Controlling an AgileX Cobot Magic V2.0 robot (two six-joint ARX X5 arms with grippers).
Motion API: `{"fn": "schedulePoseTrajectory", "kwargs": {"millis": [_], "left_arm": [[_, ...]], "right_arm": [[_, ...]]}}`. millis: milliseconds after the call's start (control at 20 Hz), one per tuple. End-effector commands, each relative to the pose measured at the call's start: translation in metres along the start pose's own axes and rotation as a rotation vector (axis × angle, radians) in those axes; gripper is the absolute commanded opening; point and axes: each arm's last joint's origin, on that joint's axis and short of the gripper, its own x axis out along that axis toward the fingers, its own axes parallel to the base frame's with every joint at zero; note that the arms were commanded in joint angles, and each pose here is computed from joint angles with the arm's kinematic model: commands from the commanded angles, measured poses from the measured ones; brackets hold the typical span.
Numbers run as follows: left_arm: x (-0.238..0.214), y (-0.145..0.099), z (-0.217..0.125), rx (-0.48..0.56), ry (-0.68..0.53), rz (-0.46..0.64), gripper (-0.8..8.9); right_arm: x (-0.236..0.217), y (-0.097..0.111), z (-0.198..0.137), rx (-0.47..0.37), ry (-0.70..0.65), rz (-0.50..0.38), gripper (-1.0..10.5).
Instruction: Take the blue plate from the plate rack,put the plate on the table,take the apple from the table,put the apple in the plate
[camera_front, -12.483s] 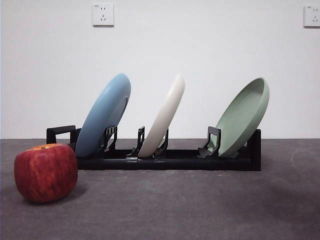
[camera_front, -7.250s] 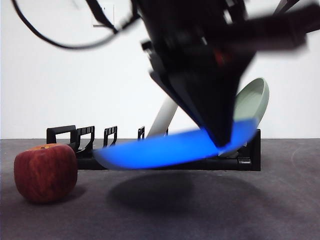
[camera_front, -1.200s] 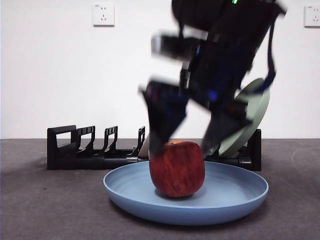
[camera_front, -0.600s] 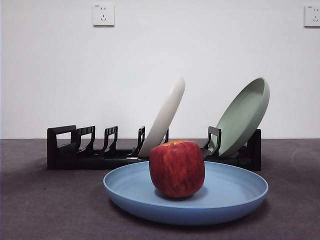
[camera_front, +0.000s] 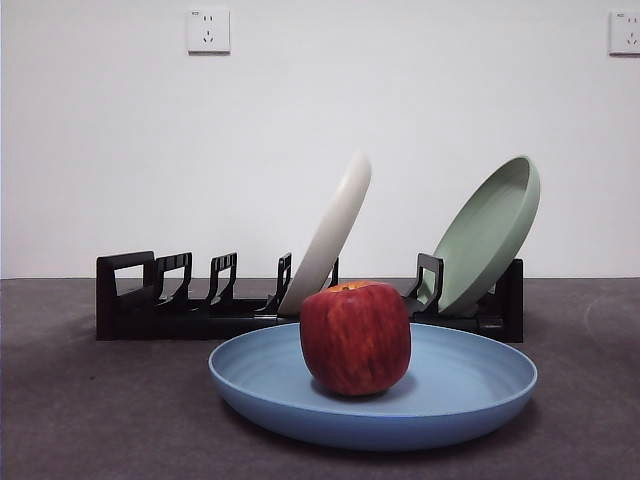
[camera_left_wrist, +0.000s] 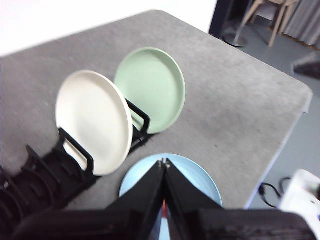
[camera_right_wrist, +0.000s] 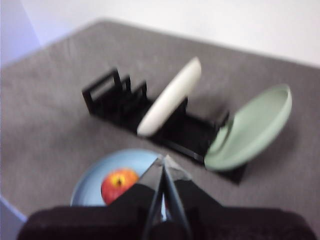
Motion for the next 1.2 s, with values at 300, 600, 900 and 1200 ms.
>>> {"fn": "schedulePoseTrajectory", "kwargs": {"millis": [300,600,900,1200], "left_arm": [[0.034,-0.008,-0.057,-0.028,-0.026,0.054,-0.08],[0.049,-0.007,-0.103,-0.052,-0.077,0.091,-0.08],[0.049,-0.006,-0.105,-0.068,-0.06,0.095,-0.03],[0.049,-0.006,-0.105,-0.068,-0.06,0.095,-0.03]], "right_arm": [[0.007,0.0,-0.023,0.055,0.069,0.0,-0.1],[0.027,0.002,-0.059,0.084,0.076,0.016,-0.1],[0.032,0.003,-0.061,0.101,0.111,0.01,-0.1],[0.032,0.003,-0.061,0.101,0.111,0.01,-0.1]]}}
